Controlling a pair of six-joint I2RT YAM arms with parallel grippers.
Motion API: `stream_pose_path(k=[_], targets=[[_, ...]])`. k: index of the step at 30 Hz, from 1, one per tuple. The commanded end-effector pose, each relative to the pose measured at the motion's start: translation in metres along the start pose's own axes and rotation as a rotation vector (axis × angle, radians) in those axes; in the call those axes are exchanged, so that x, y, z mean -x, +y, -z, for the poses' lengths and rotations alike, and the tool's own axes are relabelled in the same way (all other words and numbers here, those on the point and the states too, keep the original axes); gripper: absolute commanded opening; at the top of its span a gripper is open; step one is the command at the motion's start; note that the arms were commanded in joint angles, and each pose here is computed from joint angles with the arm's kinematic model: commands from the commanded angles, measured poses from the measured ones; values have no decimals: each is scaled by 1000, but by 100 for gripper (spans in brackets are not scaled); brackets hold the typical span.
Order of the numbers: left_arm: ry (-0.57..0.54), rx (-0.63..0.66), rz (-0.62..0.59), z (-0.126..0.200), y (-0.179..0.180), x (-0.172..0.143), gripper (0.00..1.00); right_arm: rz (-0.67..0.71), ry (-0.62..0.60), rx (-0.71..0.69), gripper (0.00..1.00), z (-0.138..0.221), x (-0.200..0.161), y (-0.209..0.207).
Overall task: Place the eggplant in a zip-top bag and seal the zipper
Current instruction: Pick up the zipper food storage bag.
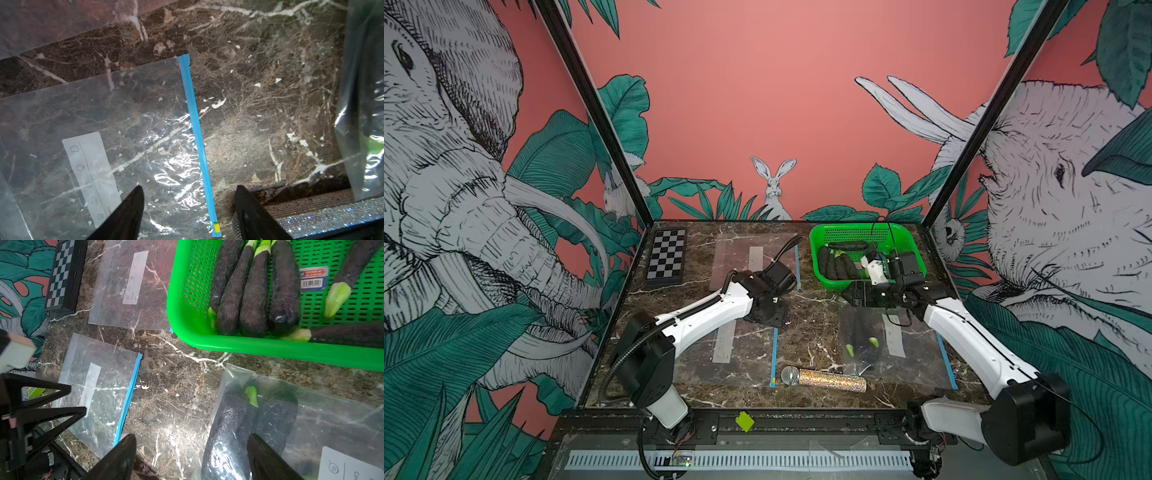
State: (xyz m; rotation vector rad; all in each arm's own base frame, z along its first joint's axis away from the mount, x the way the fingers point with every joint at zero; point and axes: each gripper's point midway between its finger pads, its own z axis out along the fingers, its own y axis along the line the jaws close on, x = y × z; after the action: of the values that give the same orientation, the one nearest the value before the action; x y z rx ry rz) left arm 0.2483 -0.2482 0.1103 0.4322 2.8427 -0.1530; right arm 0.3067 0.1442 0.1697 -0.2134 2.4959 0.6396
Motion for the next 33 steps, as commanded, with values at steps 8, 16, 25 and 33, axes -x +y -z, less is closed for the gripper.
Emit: stream_pose_path(k=[8, 16, 25, 33], targets=[[95, 27, 36, -45, 0, -24, 60, -10, -57, 14, 82, 6, 8, 5], [112, 12, 3, -59, -15, -24, 59, -14, -48, 8, 81, 4, 3, 3], [143, 99, -7, -69, 0, -33, 47, -7, -43, 2, 80, 2, 1, 1], [148, 96, -12, -75, -1, -35, 44, -12, -31, 2, 80, -2, -2, -1]])
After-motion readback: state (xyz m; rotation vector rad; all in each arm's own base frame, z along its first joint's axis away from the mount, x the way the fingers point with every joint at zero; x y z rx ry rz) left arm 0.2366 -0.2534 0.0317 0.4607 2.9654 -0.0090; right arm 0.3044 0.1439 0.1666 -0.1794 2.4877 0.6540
